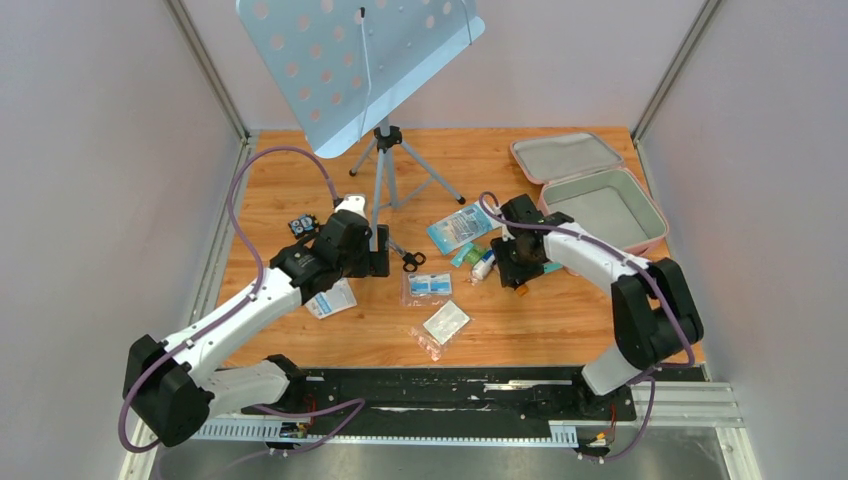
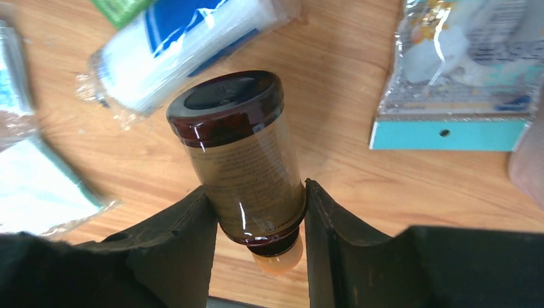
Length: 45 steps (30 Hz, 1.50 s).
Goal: Organize the medicine kit
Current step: Pick up the pill bottle at the center of the board, then place the pill bottle in the medicine box.
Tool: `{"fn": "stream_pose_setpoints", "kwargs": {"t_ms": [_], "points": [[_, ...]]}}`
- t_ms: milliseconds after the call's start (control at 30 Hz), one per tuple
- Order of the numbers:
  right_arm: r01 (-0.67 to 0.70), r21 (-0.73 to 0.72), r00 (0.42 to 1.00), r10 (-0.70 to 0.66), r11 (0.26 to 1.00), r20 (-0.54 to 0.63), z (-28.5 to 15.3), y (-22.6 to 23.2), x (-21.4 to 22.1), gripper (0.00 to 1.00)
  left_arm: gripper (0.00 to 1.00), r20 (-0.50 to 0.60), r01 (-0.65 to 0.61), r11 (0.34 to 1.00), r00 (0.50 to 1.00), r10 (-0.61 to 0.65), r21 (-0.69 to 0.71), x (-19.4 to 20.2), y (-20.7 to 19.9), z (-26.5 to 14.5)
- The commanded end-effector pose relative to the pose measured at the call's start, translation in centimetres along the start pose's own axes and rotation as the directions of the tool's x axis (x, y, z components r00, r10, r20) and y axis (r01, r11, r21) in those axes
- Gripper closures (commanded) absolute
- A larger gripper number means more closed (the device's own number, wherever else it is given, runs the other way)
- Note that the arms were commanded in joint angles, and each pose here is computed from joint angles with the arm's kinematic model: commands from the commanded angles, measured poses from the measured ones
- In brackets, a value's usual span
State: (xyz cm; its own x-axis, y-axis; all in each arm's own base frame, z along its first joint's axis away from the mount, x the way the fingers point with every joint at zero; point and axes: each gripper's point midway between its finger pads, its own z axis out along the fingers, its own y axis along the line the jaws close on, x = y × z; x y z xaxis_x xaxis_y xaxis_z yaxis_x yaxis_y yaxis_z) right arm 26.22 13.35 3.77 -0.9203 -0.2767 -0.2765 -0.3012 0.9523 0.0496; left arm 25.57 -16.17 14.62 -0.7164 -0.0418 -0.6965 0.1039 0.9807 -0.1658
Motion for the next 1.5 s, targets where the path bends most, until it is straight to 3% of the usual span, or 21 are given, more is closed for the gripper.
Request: {"fn": "stream_pose_setpoints", "kwargs": {"t_ms": [0,167,367,600,833,1033,1133,1300,1467], "points": [[-0.018,-0.031,0.977,0.024,0.999,0.212,-6.0,0.8,-4.2,0.68,0.00,0.052,-0.001,0.999,0.999,-0.001,0.032,-2.2,-1.2,-0.5],[-0.094,0.005,0.900,0.083,0.996,0.429,-12.9,-1.0,-8.0,0.67,0.00,0.059,-0.017,0.999,0.998,0.015,0.034,-2.6,-1.3,-0.6],[-0.280,0.003,0.729,0.211,0.960,0.651,-21.3,-6.8,-12.0,0.66,0.00,0.062,-0.037,0.998,0.998,0.033,0.058,-2.8,-1.6,-1.1],[-0.485,-0.028,0.594,0.352,0.874,0.723,-21.9,-15.1,-13.1,0.66,0.00,0.086,-0.028,0.997,0.996,0.021,0.077,-2.9,-1.7,-1.5],[-0.577,-0.079,0.577,0.474,0.813,0.665,-16.4,-19.7,-13.0,0.65,0.00,0.090,-0.020,0.997,0.996,0.014,0.075,-3.0,-1.5,-1.9],[-0.610,-0.069,0.600,0.517,0.789,0.610,-12.1,-21.0,-13.2,0.62,0.00,0.090,-0.009,0.997,0.996,0.002,0.075,-2.9,-1.4,-2.1],[-0.620,-0.065,0.618,0.538,0.782,0.573,-10.0,-21.1,-12.8,0.51,0.00,0.090,-0.002,0.997,0.996,-0.004,0.074,-2.9,-1.4,-2.2],[-0.635,-0.045,0.623,0.546,0.771,0.561,-9.1,-21.4,-12.2,0.18,0.00,0.096,0.008,0.997,0.995,-0.015,0.072,-2.9,-1.1,-2.6],[-0.627,-0.058,0.602,0.530,0.777,0.598,-11.2,-20.9,-12.4,0.13,0.00,0.096,0.018,0.998,0.995,-0.025,0.065,-2.6,-0.8,-2.7]]}}
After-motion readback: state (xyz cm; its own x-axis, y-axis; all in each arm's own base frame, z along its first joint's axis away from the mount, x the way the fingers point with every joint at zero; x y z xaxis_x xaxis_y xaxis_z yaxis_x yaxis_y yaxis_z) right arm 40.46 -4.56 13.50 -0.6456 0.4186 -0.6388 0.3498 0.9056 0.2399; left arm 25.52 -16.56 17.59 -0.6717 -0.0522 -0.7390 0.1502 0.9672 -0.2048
